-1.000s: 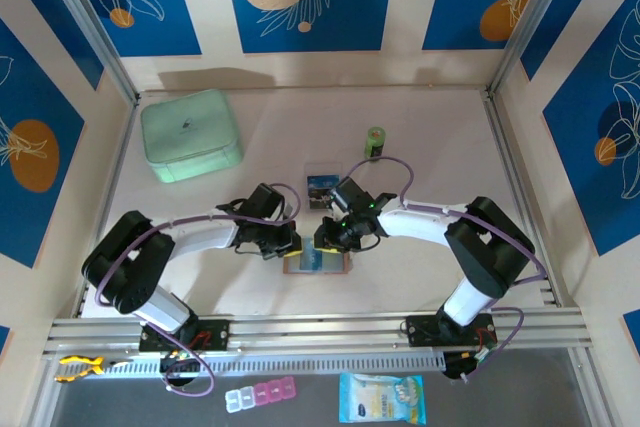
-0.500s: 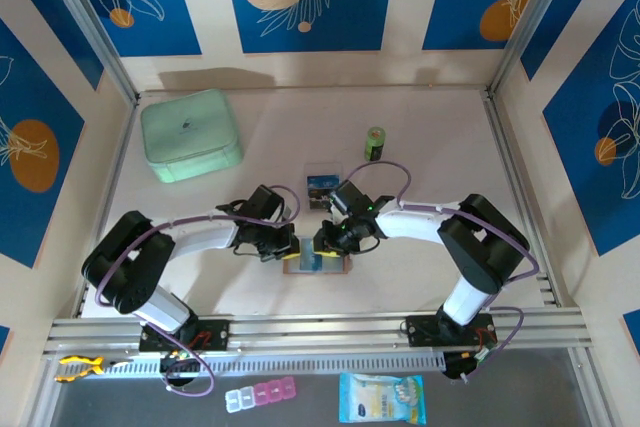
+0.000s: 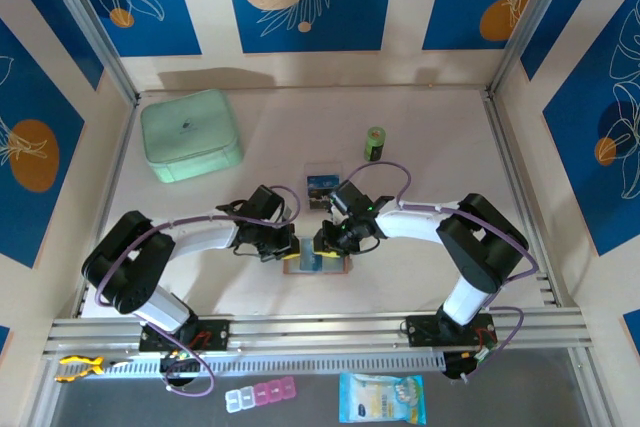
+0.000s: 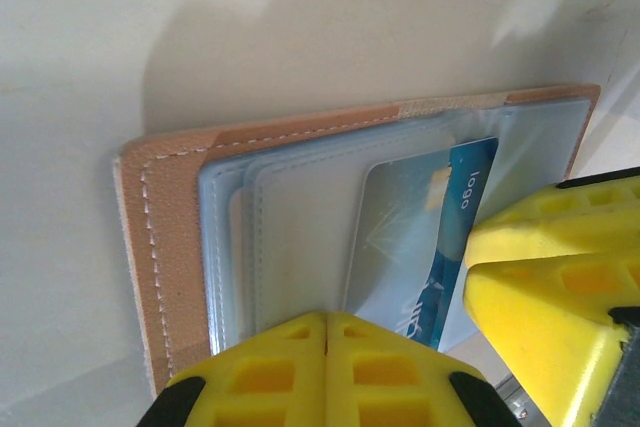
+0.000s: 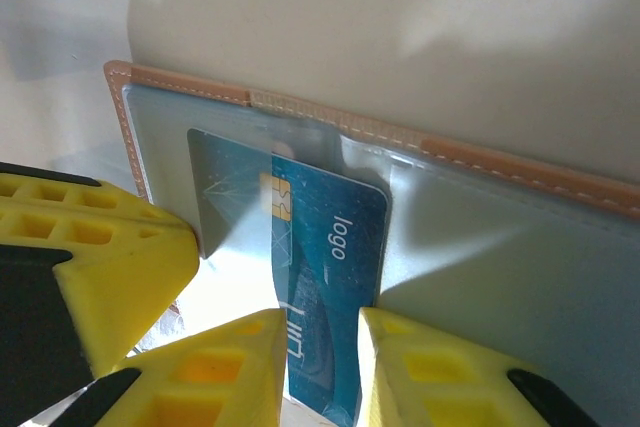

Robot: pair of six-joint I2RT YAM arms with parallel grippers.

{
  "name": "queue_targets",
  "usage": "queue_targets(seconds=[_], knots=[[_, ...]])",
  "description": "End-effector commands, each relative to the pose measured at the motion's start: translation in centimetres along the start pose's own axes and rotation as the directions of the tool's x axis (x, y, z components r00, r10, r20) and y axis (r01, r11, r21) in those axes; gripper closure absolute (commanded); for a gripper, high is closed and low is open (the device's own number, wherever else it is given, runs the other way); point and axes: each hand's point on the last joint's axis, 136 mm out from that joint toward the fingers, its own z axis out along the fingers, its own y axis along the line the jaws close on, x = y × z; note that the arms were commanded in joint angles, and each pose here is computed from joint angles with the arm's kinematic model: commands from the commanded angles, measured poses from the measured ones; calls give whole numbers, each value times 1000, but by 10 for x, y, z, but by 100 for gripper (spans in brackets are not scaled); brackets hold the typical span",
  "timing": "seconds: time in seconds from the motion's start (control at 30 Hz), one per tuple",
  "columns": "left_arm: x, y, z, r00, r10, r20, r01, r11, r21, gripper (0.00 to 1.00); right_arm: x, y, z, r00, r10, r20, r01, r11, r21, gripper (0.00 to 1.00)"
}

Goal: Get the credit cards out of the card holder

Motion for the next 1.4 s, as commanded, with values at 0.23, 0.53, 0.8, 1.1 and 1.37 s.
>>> queue_targets(seconds=[0.23, 0.53, 0.8, 1.1, 1.37], knots=[[11, 17, 6, 999, -17, -34, 15, 998, -65, 100, 8, -13, 3, 999, 46, -30, -45, 998, 34, 69], [11, 16, 6, 999, -18, -38, 15, 998, -64, 100, 10, -3, 4, 998, 41, -47, -42, 999, -21, 69], [10, 16, 6, 999, -18, -36, 16, 998, -66, 100, 9, 9, -1, 999, 35, -39, -38, 996, -87, 74], [10, 16, 6, 999, -19, -37, 16, 997, -69, 100, 9, 12, -5, 999, 30, -34, -33, 994, -105, 81], [11, 17, 6, 999, -21, -38, 18, 997, -73, 100, 11, 0, -10, 999, 34, -17, -36, 996, -84, 85]])
